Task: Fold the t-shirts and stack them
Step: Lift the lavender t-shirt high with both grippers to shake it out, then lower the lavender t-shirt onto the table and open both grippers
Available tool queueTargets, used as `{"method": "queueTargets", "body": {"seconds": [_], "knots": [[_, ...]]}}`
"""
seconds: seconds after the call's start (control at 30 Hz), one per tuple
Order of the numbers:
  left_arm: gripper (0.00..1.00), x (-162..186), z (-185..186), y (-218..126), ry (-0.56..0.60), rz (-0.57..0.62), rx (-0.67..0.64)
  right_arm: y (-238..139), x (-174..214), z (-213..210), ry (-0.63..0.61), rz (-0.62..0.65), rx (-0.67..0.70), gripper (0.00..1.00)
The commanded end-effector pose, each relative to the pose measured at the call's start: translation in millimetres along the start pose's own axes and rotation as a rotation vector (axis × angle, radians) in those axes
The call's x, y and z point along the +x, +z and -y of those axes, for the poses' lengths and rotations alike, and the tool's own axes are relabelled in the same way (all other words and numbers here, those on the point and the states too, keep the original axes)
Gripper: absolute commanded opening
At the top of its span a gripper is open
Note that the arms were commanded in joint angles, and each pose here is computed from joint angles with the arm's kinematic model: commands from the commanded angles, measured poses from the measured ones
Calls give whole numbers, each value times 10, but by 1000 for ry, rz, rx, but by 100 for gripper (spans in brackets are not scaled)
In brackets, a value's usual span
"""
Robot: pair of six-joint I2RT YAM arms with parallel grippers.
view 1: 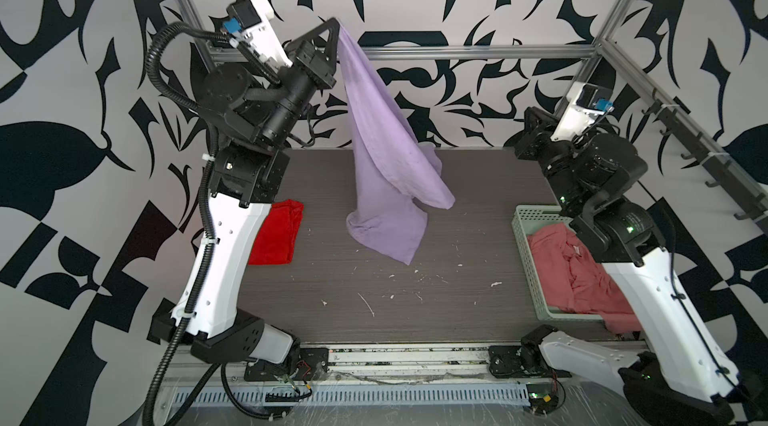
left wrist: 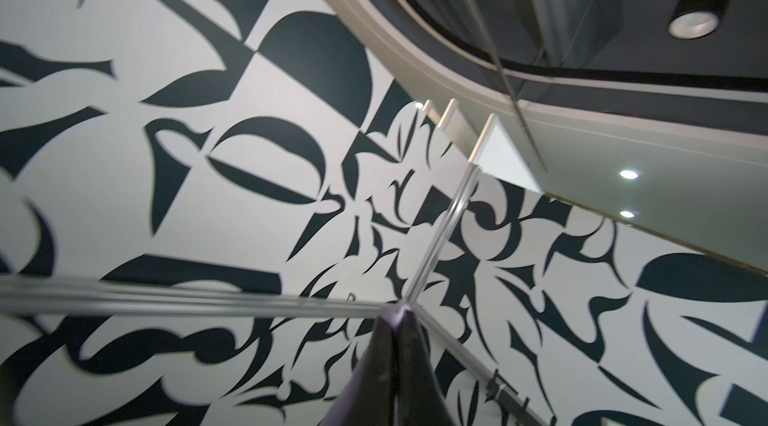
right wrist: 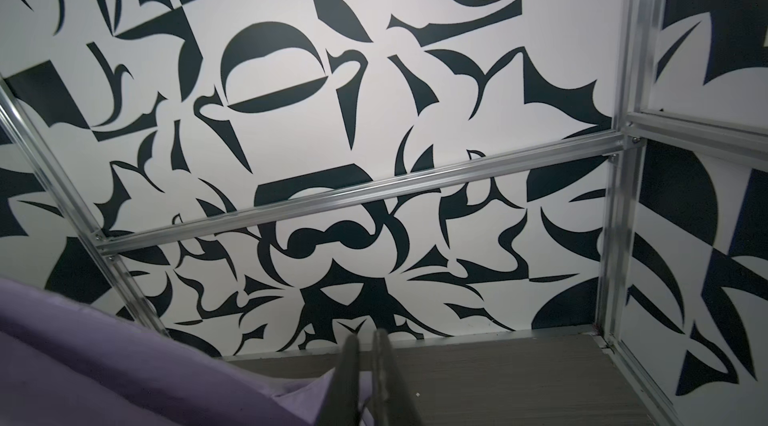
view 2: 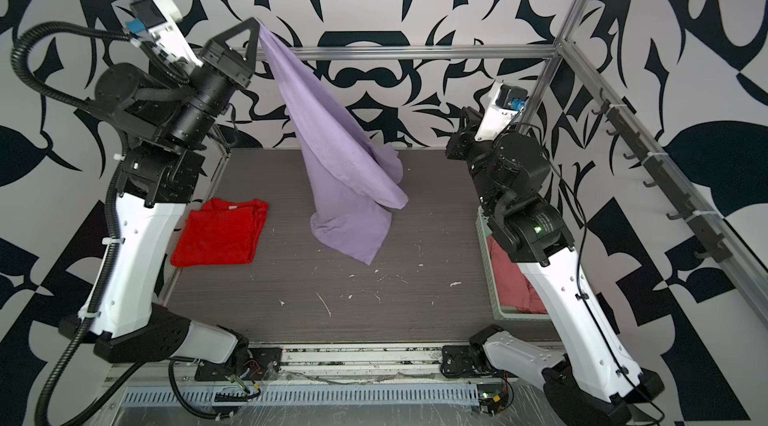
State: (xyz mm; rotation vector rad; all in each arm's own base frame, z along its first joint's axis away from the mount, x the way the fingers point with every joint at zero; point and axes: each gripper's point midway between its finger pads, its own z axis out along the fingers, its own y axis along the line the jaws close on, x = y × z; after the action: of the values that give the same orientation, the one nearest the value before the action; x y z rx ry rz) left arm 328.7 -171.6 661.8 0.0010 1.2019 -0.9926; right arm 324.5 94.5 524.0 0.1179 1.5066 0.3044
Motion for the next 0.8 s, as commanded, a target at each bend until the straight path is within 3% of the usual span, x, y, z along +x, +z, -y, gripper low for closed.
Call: {"method": "queueTargets", "body": {"seconds": [0.0,0.1,0.23,0.47,0.67,0.7,0.77], "knots": [[0,99,-396,-295,85,13,-197,177,360,39,42,-76,37,22],[0,324,-663,-617,139,-57,-324,304,633,45,55,-149,52,28],[0,873,-1191,-1109,140,-201,-531,467,1067,-4,98,-251,38,35],[0,1881,-2004,-2092,-15,-370,-867,743,2021,14,119,-463,64,46],[0,2125,-2410,-2758,36,-442,-1162,1161,2808,-175,141,-594,-17,52],[0,2140,-2441,-2805,49,-453,-1185,1240,2913,-210,150,-605,-34,60],[0,2216,-2496,-2879,64,-488,-1215,1447,3099,-217,175,-627,-47,65]]}}
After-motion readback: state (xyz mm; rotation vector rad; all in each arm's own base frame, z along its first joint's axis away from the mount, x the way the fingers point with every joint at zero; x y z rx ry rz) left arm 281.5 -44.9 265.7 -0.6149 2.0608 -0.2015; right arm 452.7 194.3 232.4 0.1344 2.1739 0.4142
